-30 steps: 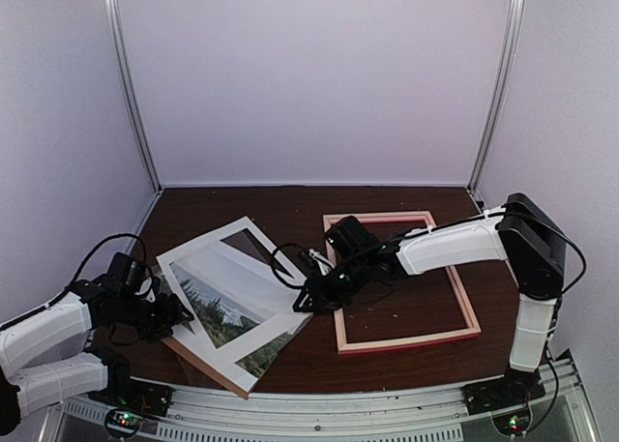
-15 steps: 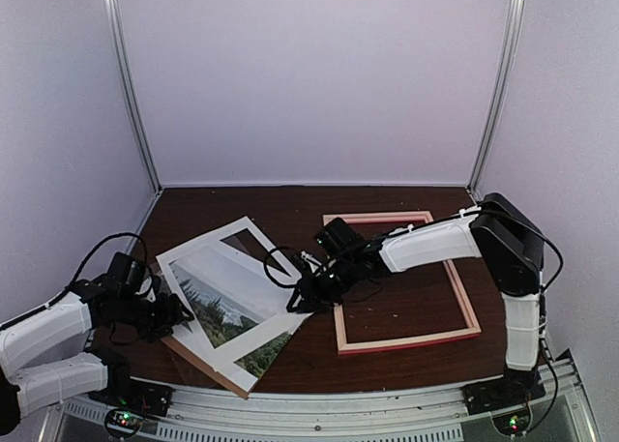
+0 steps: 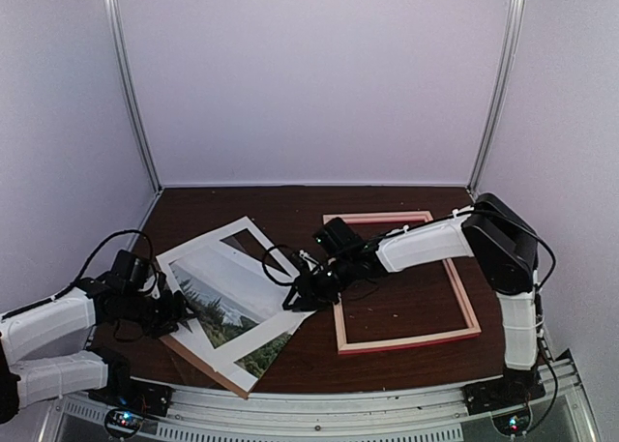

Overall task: Put the photo into the frame
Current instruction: Pick up the glass panel from the mat board, then pass from the right arm to the left

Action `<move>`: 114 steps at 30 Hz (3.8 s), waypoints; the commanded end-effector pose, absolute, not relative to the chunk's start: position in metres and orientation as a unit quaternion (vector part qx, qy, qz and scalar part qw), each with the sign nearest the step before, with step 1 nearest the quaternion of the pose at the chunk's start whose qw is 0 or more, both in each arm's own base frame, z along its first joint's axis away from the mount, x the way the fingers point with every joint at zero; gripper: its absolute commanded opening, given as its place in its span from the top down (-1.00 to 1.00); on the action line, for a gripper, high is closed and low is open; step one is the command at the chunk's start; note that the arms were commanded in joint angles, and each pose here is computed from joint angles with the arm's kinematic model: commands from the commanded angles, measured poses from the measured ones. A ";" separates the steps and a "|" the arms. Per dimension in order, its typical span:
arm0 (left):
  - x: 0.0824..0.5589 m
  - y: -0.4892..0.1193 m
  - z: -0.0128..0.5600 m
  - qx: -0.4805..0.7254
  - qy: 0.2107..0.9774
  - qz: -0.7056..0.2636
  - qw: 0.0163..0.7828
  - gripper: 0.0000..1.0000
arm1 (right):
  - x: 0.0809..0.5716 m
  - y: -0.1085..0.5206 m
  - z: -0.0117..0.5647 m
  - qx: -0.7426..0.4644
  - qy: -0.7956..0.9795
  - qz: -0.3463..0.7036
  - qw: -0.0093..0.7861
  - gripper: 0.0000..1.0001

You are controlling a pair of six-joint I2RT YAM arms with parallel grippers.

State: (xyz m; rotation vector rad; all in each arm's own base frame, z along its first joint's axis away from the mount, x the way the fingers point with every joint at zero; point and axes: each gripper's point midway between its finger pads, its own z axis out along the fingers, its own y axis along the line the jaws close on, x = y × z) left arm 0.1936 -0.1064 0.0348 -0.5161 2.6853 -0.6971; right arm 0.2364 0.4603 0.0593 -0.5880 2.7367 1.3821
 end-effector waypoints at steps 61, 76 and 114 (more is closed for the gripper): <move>0.291 -0.176 0.082 -0.070 0.918 -0.338 0.196 -0.85 | 0.290 0.344 0.091 -0.077 0.916 0.371 0.131 1.00; 0.323 -0.211 0.076 -0.042 0.927 -0.324 0.186 -0.87 | 0.284 0.281 0.076 -0.038 0.952 0.248 0.178 1.00; 0.419 -0.305 0.045 0.037 0.910 -0.391 0.134 -0.81 | 0.298 0.228 0.016 0.013 0.975 0.167 0.148 1.00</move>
